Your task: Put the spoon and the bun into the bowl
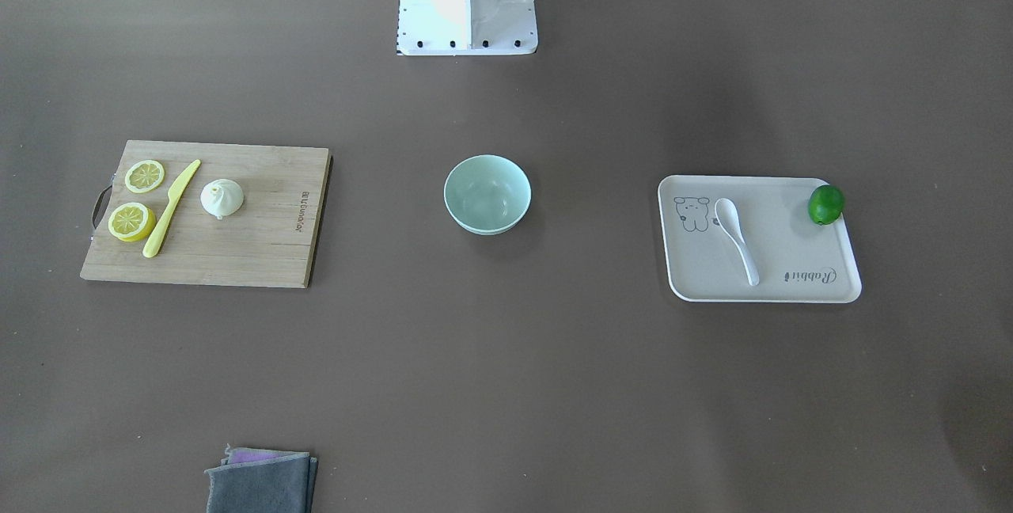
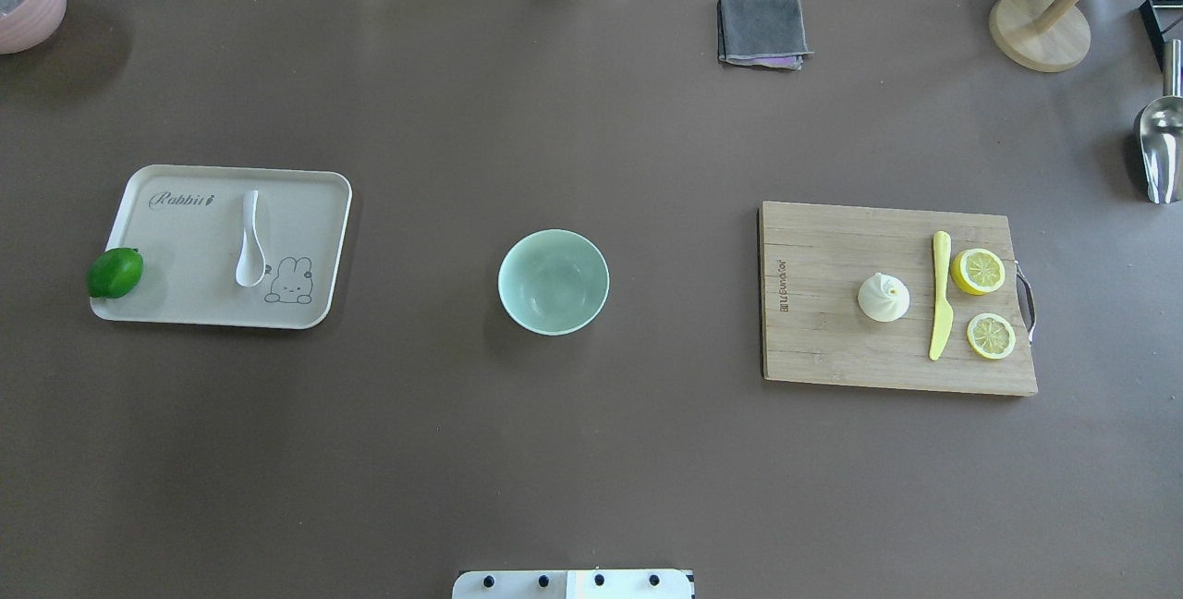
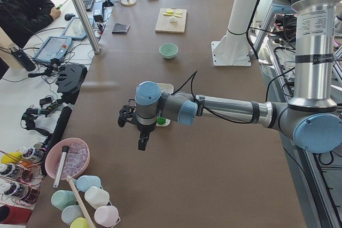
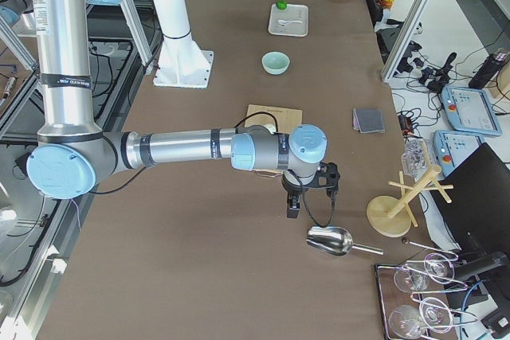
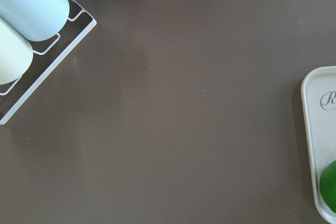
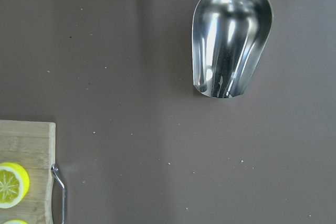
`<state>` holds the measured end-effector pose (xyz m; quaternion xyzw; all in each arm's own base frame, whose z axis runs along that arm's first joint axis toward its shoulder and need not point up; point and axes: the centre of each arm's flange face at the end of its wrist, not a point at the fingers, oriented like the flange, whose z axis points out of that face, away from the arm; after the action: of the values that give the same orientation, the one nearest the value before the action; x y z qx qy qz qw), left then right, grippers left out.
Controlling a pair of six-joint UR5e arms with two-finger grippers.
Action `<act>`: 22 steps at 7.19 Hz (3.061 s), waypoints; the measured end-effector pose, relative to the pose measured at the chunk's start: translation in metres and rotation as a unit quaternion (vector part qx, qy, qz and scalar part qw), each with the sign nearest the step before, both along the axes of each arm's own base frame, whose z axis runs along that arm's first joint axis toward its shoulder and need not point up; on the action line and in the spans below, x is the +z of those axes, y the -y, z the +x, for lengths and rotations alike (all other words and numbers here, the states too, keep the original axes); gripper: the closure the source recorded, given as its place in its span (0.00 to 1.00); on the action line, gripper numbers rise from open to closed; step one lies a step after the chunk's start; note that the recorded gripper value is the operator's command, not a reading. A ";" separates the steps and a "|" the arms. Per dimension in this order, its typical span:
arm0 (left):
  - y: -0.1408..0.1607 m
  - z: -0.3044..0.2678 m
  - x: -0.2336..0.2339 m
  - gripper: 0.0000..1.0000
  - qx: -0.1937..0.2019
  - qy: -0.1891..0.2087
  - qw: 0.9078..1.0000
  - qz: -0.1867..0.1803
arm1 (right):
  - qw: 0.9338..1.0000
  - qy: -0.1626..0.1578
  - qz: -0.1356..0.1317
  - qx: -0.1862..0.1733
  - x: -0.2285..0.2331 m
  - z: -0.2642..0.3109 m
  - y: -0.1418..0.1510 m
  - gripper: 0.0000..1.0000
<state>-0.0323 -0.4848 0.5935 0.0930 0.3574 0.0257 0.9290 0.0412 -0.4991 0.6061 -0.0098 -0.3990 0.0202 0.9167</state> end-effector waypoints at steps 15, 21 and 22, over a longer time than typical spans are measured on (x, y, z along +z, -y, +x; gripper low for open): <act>0.002 0.001 -0.008 0.02 0.000 -0.003 1.000 0.006 | 1.000 -0.001 0.006 0.000 -0.002 0.000 -0.002 0.00; 0.041 0.051 -0.095 0.02 0.024 -0.024 0.994 0.107 | 0.999 0.006 0.033 -0.002 -0.031 -0.005 0.005 0.00; 0.049 0.077 -0.111 0.02 0.013 -0.042 0.993 0.107 | 0.999 0.005 0.036 -0.005 -0.034 -0.008 0.008 0.00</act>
<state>0.0446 -0.5337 0.4820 0.1883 0.3922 0.0716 0.8975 0.0333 -0.5068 0.5716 0.0215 -0.4041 0.0014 0.9145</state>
